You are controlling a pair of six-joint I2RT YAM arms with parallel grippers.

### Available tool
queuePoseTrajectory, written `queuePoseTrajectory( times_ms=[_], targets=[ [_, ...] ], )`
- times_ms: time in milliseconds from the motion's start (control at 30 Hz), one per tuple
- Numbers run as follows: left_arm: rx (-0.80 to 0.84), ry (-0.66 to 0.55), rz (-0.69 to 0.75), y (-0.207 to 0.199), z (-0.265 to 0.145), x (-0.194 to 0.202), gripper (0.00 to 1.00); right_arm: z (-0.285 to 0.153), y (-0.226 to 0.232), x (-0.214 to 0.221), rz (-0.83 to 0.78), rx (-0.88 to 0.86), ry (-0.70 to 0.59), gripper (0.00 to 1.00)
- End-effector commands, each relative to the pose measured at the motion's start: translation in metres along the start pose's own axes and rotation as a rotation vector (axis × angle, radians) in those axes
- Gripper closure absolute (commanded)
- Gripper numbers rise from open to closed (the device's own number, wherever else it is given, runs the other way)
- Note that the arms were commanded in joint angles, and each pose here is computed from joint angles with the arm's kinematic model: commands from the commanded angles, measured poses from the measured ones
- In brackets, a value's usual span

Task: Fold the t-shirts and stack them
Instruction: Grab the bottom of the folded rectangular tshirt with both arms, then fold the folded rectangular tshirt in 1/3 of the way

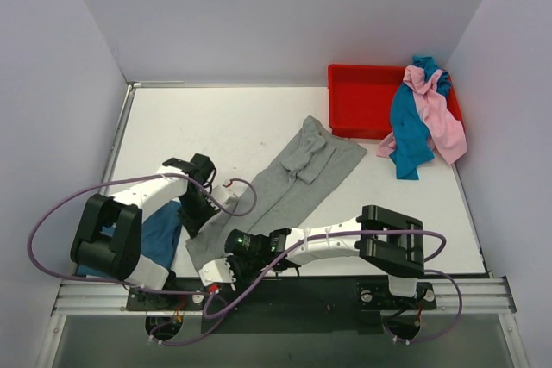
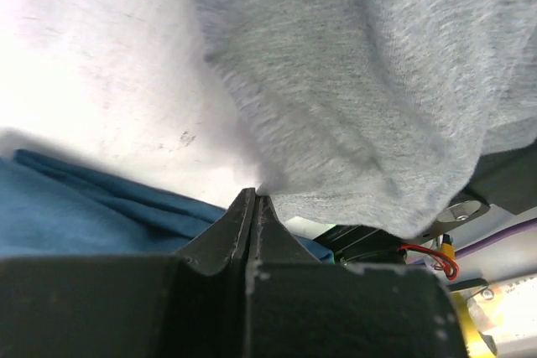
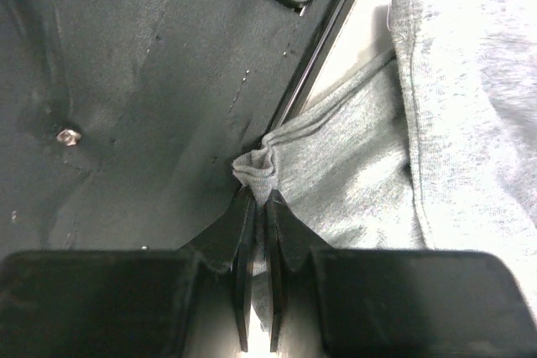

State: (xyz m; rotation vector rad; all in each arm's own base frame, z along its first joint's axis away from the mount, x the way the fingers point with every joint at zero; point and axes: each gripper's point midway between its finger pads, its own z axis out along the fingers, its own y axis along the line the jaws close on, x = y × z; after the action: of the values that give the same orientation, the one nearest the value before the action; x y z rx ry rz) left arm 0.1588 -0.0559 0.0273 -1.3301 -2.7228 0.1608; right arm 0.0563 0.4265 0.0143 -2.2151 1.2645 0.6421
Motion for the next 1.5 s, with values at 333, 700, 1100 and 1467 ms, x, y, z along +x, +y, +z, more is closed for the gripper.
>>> queuePoseTrajectory(
  times_ms=[333,700,1100,1467],
  targets=[
    [0.067,-0.211,0.015,-0.021,-0.073,-0.078,1.00,-0.080,-0.053,-0.020,0.441,0.207,-0.336,1.00],
    [0.044,-0.435,-0.003,-0.010,-0.107,-0.191,1.00,-0.140,-0.100,0.062,0.808,0.422,-0.413,1.00],
    [0.085,-0.546,-0.032,-0.001,-0.110,-0.281,1.00,-0.188,-0.108,0.133,1.055,0.566,-0.401,1.00],
    [0.125,-0.514,0.010,-0.009,-0.072,-0.313,1.00,-0.200,-0.104,0.186,1.252,0.643,-0.380,1.00]
  ],
)
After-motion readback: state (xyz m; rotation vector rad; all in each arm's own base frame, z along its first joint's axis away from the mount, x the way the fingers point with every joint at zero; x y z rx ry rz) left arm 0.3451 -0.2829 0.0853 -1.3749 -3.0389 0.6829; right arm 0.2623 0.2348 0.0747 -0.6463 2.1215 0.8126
